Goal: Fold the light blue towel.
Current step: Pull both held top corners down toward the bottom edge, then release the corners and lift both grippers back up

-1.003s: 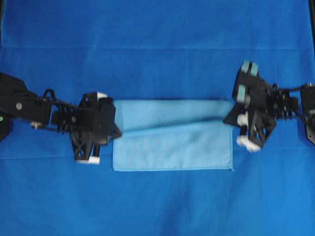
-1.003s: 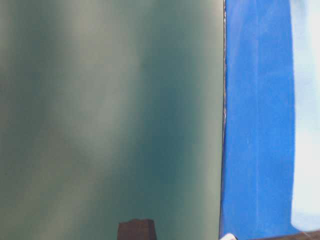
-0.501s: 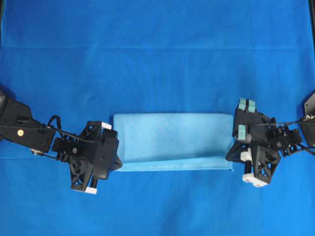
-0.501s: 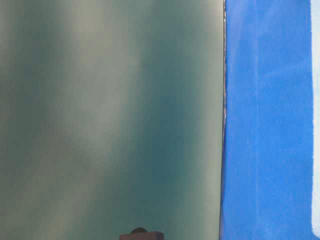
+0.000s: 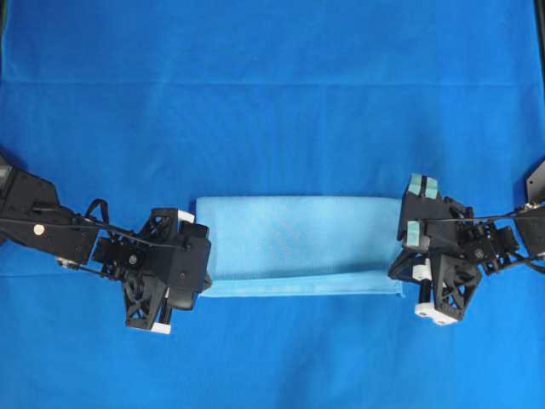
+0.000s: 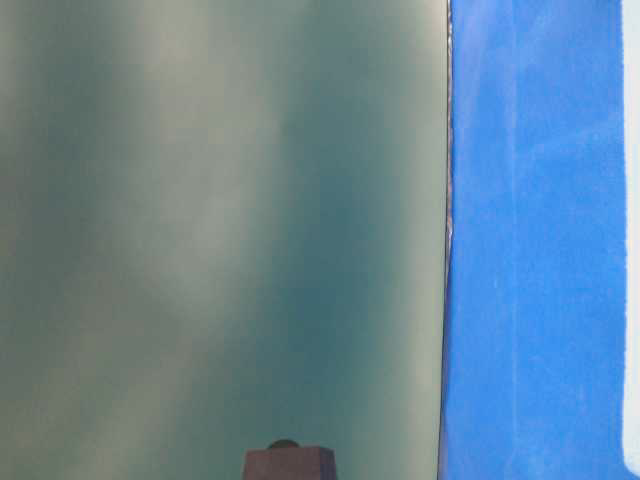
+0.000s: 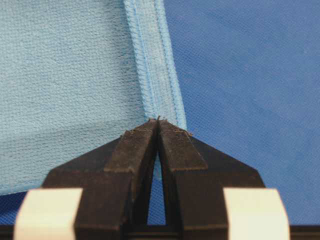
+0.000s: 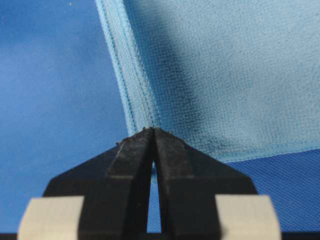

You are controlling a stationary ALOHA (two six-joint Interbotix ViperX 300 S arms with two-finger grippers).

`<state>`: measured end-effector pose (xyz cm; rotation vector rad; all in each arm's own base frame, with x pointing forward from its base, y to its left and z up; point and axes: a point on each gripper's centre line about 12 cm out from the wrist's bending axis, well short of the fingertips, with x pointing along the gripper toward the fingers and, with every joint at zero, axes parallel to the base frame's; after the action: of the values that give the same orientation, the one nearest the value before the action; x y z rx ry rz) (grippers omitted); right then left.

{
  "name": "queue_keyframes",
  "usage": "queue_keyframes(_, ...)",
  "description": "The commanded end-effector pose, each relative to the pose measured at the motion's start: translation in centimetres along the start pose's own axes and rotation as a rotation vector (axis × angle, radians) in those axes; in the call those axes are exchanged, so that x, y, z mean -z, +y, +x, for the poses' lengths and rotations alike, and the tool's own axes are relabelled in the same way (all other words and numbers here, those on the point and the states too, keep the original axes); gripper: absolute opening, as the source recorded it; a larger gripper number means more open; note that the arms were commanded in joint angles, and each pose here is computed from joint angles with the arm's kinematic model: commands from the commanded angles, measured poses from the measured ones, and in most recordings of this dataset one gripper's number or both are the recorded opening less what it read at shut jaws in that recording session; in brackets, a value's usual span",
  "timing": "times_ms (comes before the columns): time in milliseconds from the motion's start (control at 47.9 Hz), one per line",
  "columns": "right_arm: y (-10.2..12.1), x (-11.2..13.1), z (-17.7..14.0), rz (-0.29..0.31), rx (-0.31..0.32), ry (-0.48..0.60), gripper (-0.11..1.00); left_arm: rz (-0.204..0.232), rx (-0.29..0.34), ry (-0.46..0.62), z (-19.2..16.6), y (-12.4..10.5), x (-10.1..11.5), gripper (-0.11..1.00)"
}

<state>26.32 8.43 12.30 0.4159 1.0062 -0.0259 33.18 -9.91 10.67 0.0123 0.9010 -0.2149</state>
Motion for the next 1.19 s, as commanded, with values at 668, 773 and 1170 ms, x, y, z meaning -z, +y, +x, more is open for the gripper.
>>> queue_keyframes(668, -6.6, -4.0, -3.0, 0.014, 0.214, -0.067, 0.56, -0.030, -0.144, -0.098, -3.6, 7.4, -2.0, 0.68)
queue_keyframes(773, -7.8, -4.3, -3.1, 0.017, 0.248, -0.073, 0.56, -0.059, -0.183, -0.082, -3.6, 9.4, -1.3, 0.69)
queue_keyframes(1170, -9.8, -3.4, -1.1, 0.046, 0.279, -0.026, 0.56, -0.099, -0.214, -0.026, -1.8, 11.4, 0.6, 0.68)
